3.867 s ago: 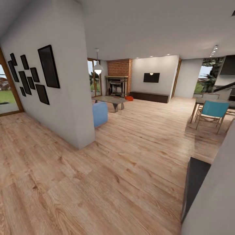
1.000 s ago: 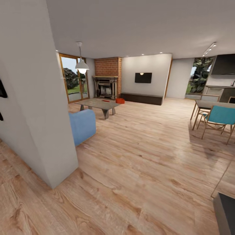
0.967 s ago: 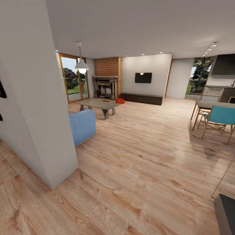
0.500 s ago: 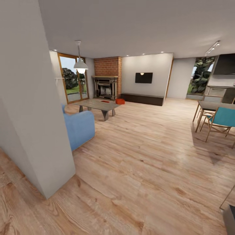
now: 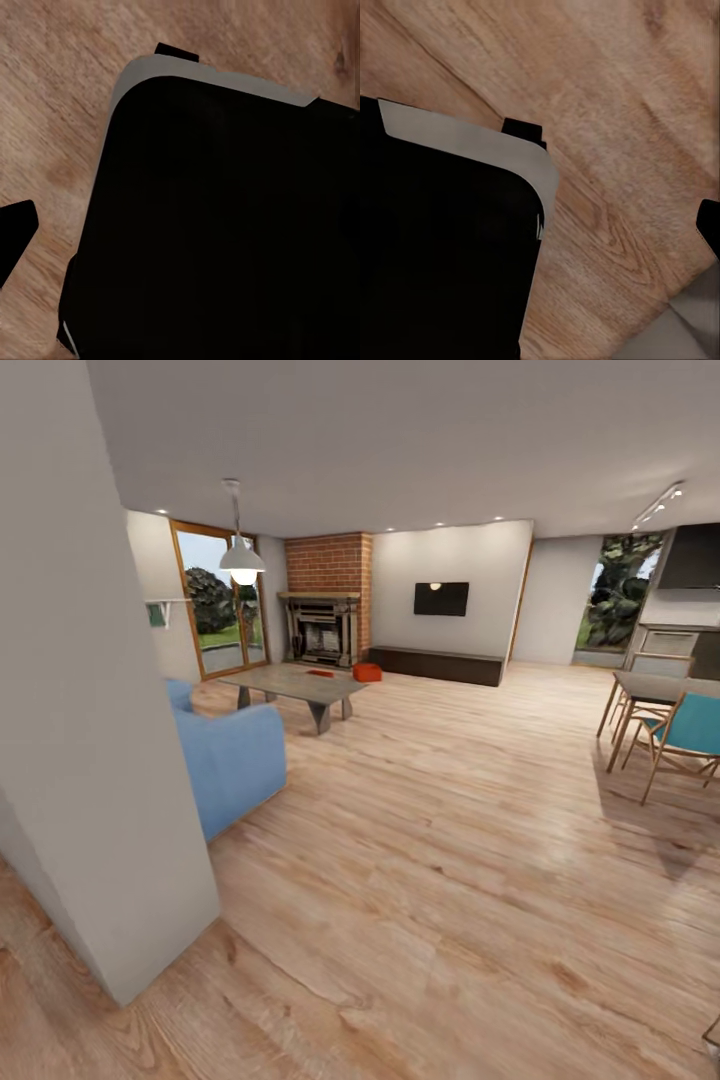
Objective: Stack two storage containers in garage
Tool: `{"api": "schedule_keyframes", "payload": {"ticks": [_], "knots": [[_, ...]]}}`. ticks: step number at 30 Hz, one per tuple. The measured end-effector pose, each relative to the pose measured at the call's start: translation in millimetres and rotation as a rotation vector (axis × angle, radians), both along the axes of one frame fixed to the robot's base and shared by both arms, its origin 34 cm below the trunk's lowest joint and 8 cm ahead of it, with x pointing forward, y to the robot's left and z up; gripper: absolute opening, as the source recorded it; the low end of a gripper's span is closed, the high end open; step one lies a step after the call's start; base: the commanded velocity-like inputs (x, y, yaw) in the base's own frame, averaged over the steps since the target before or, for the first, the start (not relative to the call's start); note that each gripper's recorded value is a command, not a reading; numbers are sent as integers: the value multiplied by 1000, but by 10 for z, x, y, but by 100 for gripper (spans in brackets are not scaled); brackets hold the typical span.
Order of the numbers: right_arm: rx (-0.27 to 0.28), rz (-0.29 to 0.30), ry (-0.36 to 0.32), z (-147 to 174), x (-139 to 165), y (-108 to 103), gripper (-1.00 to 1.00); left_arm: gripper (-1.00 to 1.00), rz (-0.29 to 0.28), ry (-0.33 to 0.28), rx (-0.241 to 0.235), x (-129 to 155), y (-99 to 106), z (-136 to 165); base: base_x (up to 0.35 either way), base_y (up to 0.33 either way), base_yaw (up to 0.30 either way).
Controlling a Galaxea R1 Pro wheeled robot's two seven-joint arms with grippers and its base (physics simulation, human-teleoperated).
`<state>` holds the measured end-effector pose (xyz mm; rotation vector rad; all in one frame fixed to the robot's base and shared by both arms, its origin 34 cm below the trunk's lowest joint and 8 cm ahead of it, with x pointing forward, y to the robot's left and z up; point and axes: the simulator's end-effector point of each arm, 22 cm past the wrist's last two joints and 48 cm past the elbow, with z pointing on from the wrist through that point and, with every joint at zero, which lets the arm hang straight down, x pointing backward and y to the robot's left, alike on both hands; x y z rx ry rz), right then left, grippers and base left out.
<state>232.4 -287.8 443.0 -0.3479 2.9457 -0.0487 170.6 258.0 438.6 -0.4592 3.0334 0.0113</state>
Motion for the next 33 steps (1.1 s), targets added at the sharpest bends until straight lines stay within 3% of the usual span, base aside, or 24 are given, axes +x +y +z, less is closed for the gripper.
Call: {"api": "schedule_keyframes", "payload": {"ticks": [21, 33], "knots": [[-2, 14, 1, -1, -2, 5, 100, 100, -2, 9, -2, -31, -12, -2, 324, 0, -234], [-5, 22, 6, -2, -12, -7, 100, 100, -2, 6, -4, -28, -34, -2, 324, 0, -27]]}}
